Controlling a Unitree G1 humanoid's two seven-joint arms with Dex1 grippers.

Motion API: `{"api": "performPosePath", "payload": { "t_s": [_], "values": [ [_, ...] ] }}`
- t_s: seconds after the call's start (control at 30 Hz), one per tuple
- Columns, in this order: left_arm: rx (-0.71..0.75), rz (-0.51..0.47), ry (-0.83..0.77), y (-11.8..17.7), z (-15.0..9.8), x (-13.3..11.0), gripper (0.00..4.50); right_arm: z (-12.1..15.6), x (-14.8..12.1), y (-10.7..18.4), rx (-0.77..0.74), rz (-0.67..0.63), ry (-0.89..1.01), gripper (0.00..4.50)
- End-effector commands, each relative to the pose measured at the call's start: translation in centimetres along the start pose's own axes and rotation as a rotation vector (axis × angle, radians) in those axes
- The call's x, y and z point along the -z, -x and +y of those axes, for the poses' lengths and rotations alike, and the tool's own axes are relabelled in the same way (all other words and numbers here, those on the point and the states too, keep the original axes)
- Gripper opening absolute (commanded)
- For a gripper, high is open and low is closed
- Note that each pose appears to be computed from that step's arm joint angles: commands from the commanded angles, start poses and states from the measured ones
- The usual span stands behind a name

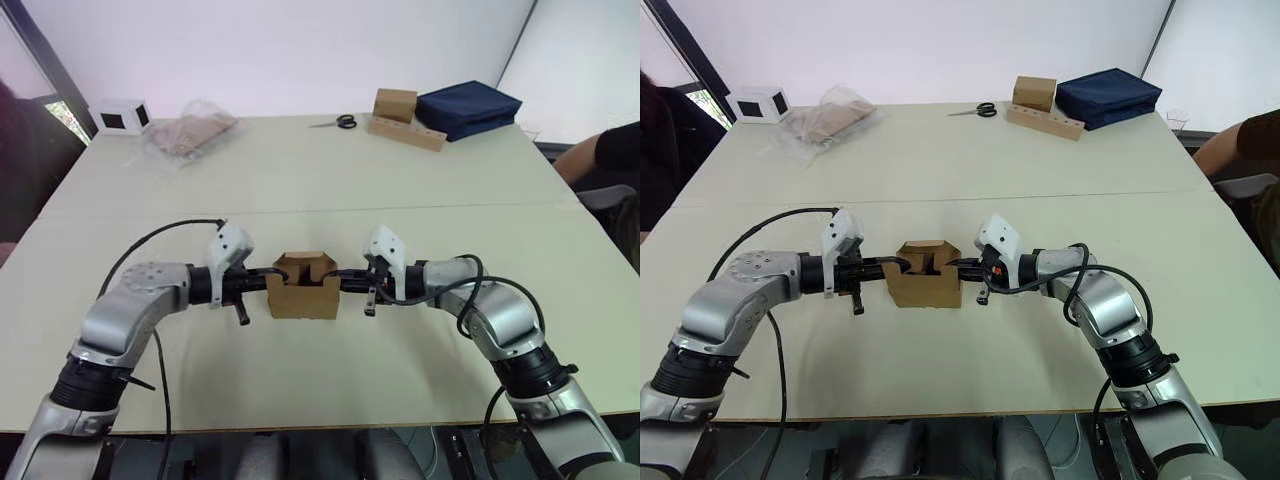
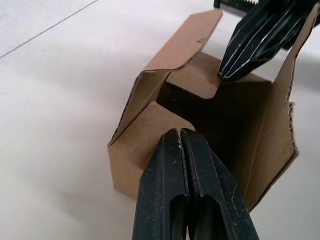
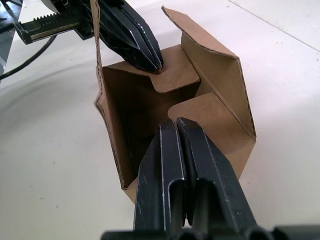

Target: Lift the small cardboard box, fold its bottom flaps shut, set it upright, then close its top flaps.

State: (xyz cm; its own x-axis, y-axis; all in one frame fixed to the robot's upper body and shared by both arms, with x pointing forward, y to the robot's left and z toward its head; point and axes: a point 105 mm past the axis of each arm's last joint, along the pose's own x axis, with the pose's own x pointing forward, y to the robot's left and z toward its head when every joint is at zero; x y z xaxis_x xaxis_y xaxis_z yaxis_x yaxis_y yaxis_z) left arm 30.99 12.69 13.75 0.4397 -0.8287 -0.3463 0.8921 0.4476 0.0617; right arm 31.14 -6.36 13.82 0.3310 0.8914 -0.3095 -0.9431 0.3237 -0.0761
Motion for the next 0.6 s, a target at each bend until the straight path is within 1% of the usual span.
{"api": "performPosePath", "payload": {
  "t_s": [0.03,0.1,0.2,0.3,0.43,0.53,0.6],
  "values": [
    [-0.034,0.145,0.003,0.0,0.4,2.7,0.04,0.0,0.3,0.3,0.005,0.066,0.033,0.0],
    [-0.038,0.165,-0.04,0.1,0.6,2.4,0.04,0.0,0.2,0.4,0.005,0.088,0.055,0.0],
    [-0.024,0.152,-0.065,0.2,0.4,1.3,0.04,0.0,-0.3,0.4,0.009,0.108,0.086,0.0],
    [-0.013,0.161,-0.107,0.5,0.4,0.8,0.04,0.0,-0.6,0.3,0.011,0.11,0.095,0.0],
    [0.015,0.111,-0.117,1.5,0.1,-0.9,0.04,-0.2,-1.3,0.8,0.023,0.066,0.089,0.0],
    [-0.004,0.113,-0.152,2.4,0.7,-2.0,0.04,-0.6,-2.3,1.8,0.048,-0.01,0.067,0.0],
    [-0.009,0.089,-0.147,2.6,1.0,-2.8,0.04,-0.6,-2.6,2.3,0.053,-0.037,0.056,0.0]
  ]
}}
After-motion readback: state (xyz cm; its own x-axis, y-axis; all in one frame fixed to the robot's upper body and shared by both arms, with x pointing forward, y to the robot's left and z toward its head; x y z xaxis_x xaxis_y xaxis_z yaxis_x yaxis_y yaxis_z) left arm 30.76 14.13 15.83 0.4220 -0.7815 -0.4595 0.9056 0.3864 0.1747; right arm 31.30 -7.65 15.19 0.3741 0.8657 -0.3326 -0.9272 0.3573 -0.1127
